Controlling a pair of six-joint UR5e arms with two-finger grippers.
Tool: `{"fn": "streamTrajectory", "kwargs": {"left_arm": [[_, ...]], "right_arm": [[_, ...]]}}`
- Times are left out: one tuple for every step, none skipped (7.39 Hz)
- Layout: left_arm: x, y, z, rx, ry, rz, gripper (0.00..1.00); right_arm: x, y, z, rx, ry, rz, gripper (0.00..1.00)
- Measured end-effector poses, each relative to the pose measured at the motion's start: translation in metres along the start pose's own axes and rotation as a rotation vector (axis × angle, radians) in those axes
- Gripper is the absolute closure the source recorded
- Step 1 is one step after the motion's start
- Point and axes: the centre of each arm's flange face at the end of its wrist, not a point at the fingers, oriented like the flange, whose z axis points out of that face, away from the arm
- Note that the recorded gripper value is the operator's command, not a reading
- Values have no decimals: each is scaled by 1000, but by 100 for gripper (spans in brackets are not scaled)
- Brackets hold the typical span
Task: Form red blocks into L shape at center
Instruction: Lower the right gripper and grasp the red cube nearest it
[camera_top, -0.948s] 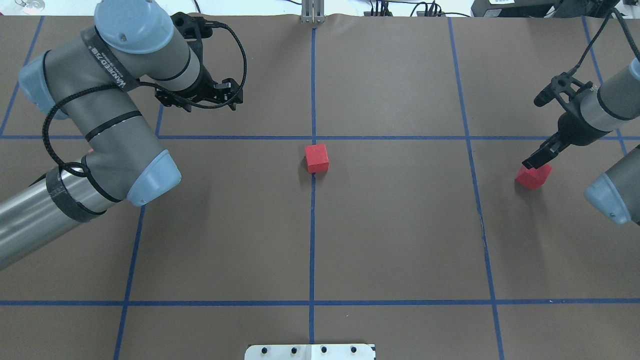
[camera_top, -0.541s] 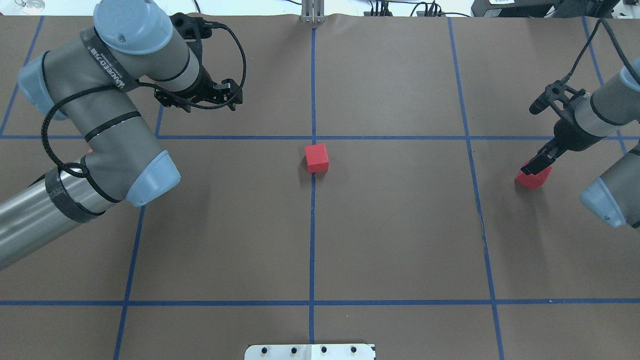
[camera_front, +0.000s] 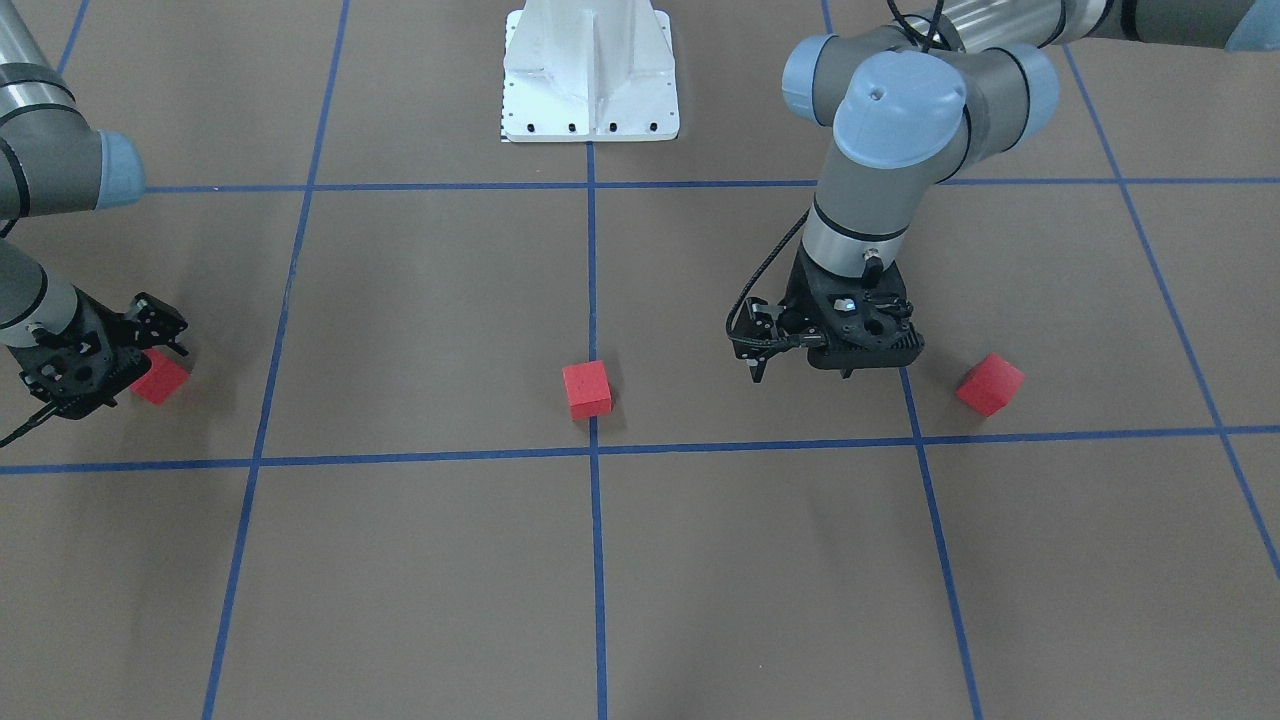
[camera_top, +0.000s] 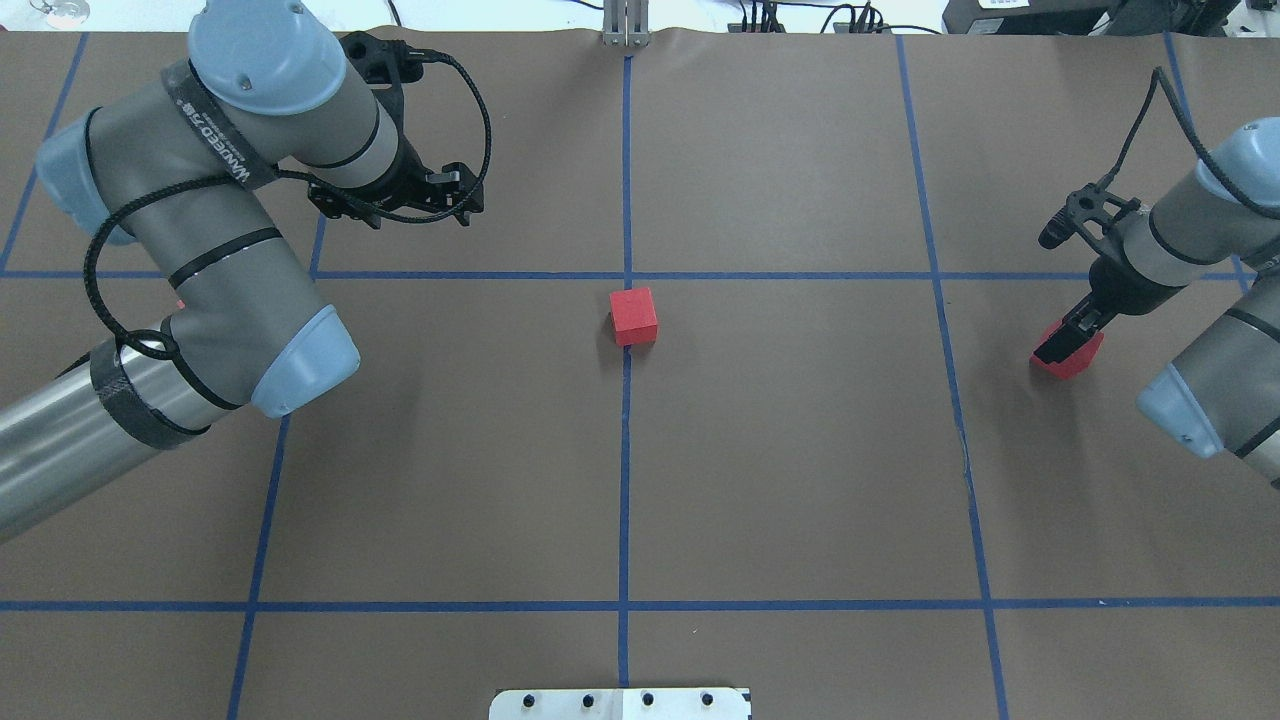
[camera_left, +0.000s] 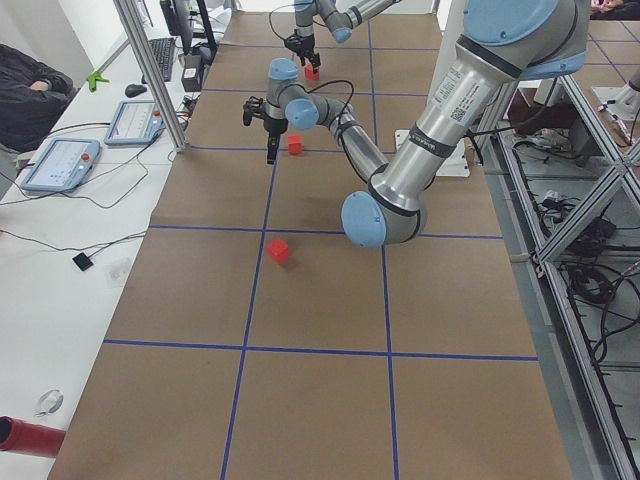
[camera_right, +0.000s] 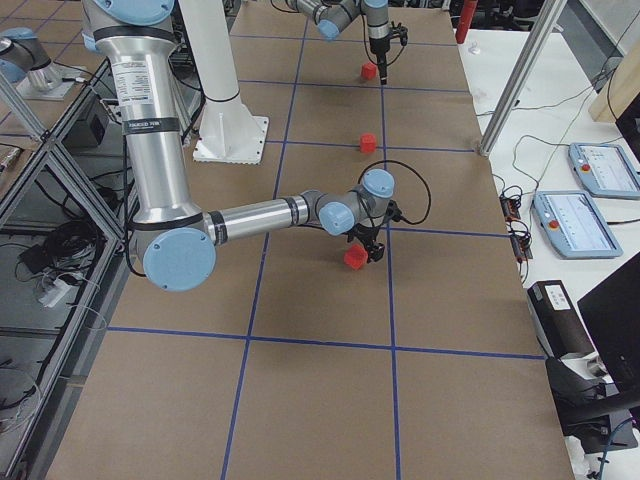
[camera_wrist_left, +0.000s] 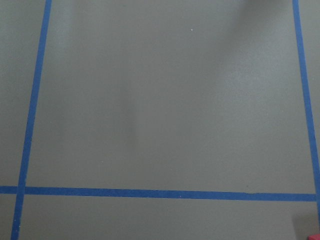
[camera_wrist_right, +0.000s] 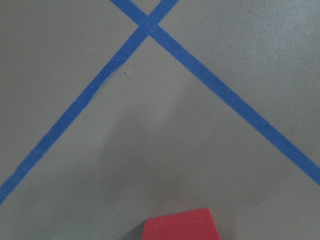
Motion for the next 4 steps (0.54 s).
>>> {"fn": "streamTrajectory", "kwargs": {"left_arm": [[0, 0, 0, 0, 0, 0, 0], [0, 1, 0, -1, 0, -1, 0], [0, 2, 0, -1, 1, -3, 0], [-2, 4, -1, -1, 3, -5, 0]], "right_arm": [[1, 2, 2, -5, -1, 4, 6], [2, 3, 3, -8, -3, 10, 23], [2, 4, 3, -9, -7, 14, 46], [2, 5, 3, -10, -10, 19, 52]]}}
